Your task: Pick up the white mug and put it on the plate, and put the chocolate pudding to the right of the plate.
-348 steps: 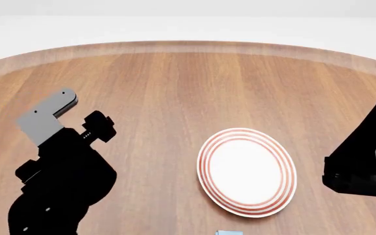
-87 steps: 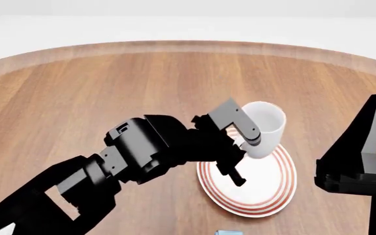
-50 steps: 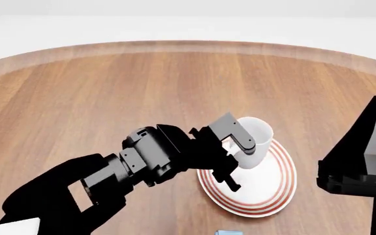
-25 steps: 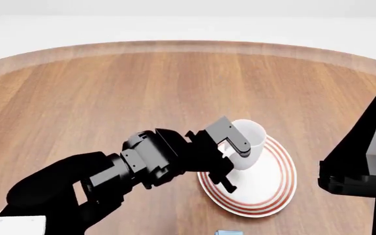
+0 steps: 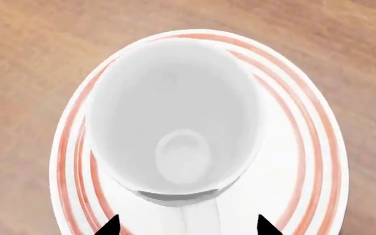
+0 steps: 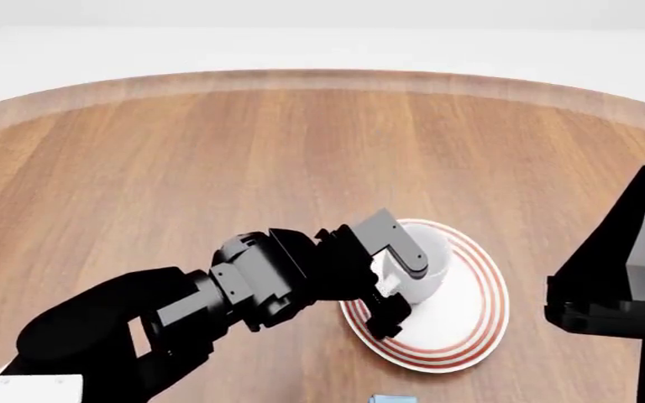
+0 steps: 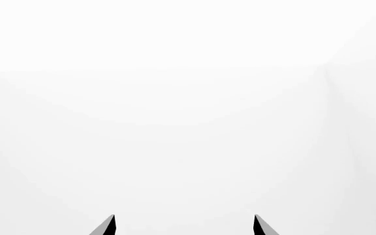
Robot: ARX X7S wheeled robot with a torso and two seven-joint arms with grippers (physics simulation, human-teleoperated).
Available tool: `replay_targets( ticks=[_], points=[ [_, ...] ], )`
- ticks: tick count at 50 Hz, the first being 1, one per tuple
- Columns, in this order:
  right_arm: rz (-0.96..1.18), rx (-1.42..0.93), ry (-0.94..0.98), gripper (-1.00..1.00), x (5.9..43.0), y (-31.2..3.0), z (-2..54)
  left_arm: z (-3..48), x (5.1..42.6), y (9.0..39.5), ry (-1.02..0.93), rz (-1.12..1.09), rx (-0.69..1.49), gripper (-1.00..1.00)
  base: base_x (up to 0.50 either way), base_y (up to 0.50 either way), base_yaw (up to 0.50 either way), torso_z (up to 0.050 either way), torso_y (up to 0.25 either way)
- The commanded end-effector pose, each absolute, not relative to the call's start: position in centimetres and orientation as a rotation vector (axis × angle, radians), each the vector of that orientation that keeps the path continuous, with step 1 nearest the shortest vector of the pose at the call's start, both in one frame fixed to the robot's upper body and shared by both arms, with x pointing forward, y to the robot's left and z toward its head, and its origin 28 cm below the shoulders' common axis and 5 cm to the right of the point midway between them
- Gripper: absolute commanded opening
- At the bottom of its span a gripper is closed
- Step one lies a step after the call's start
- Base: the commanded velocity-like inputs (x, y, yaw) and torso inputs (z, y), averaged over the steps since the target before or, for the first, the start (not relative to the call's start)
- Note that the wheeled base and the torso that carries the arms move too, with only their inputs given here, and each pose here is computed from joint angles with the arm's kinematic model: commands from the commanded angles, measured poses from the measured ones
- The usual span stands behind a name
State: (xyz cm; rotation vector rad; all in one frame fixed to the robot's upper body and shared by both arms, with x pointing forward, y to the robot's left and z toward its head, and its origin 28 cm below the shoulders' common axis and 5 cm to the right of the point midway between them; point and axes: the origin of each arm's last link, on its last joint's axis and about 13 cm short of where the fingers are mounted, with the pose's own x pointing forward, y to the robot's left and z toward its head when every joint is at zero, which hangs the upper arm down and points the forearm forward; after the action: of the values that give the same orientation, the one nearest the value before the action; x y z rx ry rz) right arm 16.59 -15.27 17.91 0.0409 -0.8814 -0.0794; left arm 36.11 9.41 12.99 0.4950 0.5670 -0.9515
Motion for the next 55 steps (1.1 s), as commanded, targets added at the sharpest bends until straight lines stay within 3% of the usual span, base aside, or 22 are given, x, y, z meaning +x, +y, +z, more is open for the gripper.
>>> replay_targets(
  ticks=[1,18,55],
  points=[
    [-0.084,0.021,-0.892,1.0,16.5,-15.4,18.0,13.2,35.8,8.6,0.56,-0.975,0.512,1.0,0.0,0.0,0.0,0.0,0.0],
    [-0.076,0.021,-0.888,1.0,16.6,-15.2,17.8,14.2,35.2,7.7,0.518,-0.999,0.497,1.0,0.0,0.0,0.0,0.0,0.0],
    [-0.061,0.015,-0.891,1.0,16.3,-14.8,18.1,22.6,30.1,13.3,0.292,-1.014,0.51,1.0,0.0,0.0,0.0,0.0,0.0]
  ],
)
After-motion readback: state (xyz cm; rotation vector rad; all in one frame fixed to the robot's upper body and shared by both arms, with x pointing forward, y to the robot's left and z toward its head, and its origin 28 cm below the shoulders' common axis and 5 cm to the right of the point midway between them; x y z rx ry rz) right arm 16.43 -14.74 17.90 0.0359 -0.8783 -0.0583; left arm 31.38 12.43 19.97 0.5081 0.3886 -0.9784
